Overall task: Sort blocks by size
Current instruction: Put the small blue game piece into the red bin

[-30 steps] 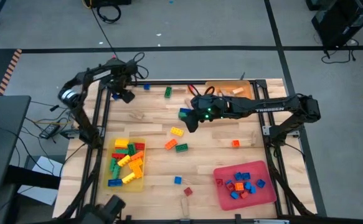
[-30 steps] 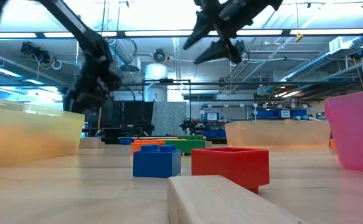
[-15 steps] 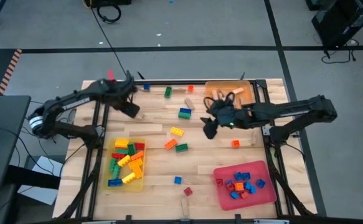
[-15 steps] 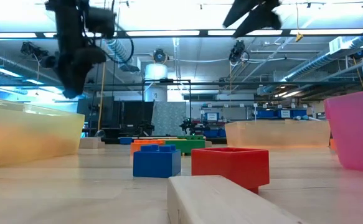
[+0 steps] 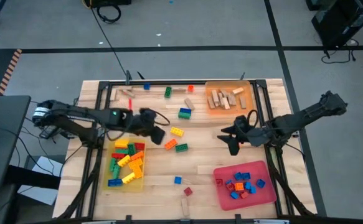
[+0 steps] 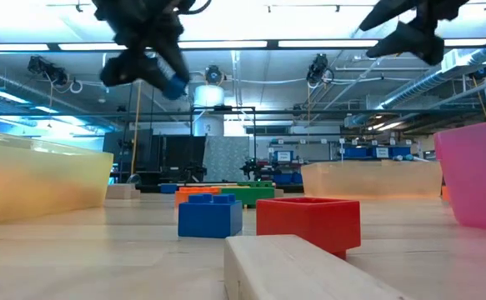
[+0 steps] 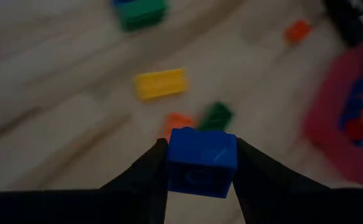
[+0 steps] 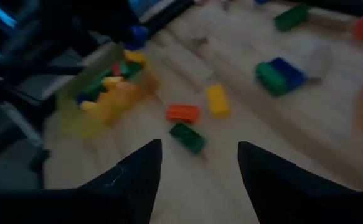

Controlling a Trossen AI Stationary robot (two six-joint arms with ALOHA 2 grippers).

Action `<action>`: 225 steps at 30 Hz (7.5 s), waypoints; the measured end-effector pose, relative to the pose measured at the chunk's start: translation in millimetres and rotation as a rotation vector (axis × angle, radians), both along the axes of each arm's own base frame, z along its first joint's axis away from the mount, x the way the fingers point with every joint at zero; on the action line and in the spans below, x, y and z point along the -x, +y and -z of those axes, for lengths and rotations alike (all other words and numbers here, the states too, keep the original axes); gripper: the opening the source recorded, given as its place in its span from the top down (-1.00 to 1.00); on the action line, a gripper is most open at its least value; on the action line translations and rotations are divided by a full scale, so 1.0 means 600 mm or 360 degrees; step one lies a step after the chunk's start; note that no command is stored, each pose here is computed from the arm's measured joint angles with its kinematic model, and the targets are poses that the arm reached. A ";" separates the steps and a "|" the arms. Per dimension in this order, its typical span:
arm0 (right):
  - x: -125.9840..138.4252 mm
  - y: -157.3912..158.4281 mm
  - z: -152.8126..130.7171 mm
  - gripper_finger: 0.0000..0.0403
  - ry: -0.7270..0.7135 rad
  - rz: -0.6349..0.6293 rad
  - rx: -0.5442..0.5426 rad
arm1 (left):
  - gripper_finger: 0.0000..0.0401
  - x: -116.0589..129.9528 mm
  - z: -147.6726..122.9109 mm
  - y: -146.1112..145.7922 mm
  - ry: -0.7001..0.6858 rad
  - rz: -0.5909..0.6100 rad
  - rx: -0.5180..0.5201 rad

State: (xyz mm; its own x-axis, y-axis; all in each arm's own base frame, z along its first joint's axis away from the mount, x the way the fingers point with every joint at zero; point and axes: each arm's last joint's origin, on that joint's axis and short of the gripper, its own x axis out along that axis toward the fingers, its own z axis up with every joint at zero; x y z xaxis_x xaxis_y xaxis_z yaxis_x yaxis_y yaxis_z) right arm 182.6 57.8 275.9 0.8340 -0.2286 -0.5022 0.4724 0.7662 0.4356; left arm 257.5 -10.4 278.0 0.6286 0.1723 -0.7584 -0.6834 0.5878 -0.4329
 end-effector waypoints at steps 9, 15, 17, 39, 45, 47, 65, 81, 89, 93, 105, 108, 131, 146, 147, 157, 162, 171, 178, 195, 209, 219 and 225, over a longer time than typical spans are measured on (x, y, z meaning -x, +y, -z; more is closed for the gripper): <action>-0.037 0.019 0.052 -0.12 -0.0167 -0.0254 0.0353 | 0.25 -0.075 0.019 -0.048 -0.0351 0.0148 0.0094; -0.058 0.031 0.048 -0.14 -0.0271 -0.0364 0.0575 | 0.25 -0.111 0.025 -0.062 -0.0561 0.0291 0.0188; -0.059 0.035 0.050 -0.17 -0.0247 -0.0435 0.0699 | 0.25 -0.121 0.026 -0.065 -0.0632 0.0311 0.0206; -0.180 0.072 0.061 -0.63 -0.0101 -0.0683 0.1280 | 0.25 -0.140 0.027 -0.067 -0.0762 0.0348 0.0241; -0.212 0.072 0.070 -0.56 -0.0097 -0.0795 0.1237 | 0.24 -0.141 0.025 -0.068 -0.0780 0.0361 0.0240; -0.215 0.072 0.072 -0.52 -0.0088 -0.0800 0.1240 | 0.24 -0.141 0.026 -0.068 -0.0778 0.0367 0.0244; -0.220 0.065 0.075 0.19 -0.0038 -0.0804 0.1315 | 0.23 -0.140 0.027 -0.067 -0.0769 0.0338 0.0258; -0.218 0.063 0.081 0.22 -0.0009 -0.0692 0.1182 | -0.29 -0.144 0.026 -0.016 -0.0743 0.0464 0.0113; -0.204 0.054 0.079 0.19 0.0108 -0.0485 0.1097 | -0.27 -0.137 0.017 0.018 -0.0754 0.0593 0.0103; -0.188 0.047 0.071 0.19 0.0170 -0.0410 0.1021 | -0.26 -0.110 0.007 0.038 -0.0608 0.0585 -0.0015; -0.163 0.037 0.050 0.19 0.0121 -0.0207 0.0728 | -0.26 0.046 -0.002 0.091 0.0390 0.0154 -0.0317; -0.163 0.037 0.050 0.19 0.0108 -0.0169 0.0680 | -0.26 0.076 0.020 0.094 0.0733 0.0137 -0.0295; -0.165 0.037 0.048 0.19 0.0040 -0.0091 0.0563 | -0.26 0.149 0.175 0.063 0.1152 0.0316 0.0278; -0.165 0.037 0.048 0.19 0.0040 -0.0091 0.0563 | -0.26 0.111 0.116 0.079 0.1036 0.0451 -0.0150; -0.165 0.037 0.048 0.19 0.0040 -0.0091 0.0563 | -0.26 0.110 0.111 0.085 0.1025 0.0460 -0.0163; -0.165 0.037 0.048 0.19 0.0037 -0.0085 0.0553 | -0.26 0.119 0.085 0.162 0.0962 0.0569 -0.0207; -0.159 0.042 0.055 0.19 0.0064 -0.0079 0.0417 | -0.26 0.119 0.088 0.176 0.0916 0.0680 -0.0191; -0.140 0.058 0.070 0.19 0.0205 -0.0119 0.0184 | -0.26 0.112 0.101 0.183 0.0989 0.0656 -0.0191; -0.140 0.056 0.072 0.18 0.0219 -0.0101 0.0172 | -0.26 0.105 0.084 0.166 0.0824 0.0607 -0.0233; -0.056 0.068 0.057 0.19 0.0607 0.0040 -0.0735 | -0.26 0.089 -0.001 0.068 0.0244 0.0681 -0.0856; 0.058 0.140 0.083 0.18 0.1205 0.0480 -0.0944 | -0.26 0.085 -0.005 0.069 0.0212 0.0601 -0.0892; 0.055 0.171 0.131 0.15 0.1338 0.0620 -0.0769 | -0.26 0.080 -0.009 0.070 0.0149 0.0582 -0.0913; 0.048 0.182 0.150 0.05 0.1393 0.0682 -0.0780 | -0.26 0.080 -0.009 0.070 0.0150 0.0582 -0.0913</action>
State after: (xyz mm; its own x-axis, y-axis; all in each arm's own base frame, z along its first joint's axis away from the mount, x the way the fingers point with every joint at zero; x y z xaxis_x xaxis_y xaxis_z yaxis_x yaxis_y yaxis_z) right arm 154.1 166.8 185.8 0.0419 -0.0283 -0.9987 0.9538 0.2988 0.0315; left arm 209.3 31.4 283.6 0.6587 0.3523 -0.6649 -0.4169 0.9065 0.0673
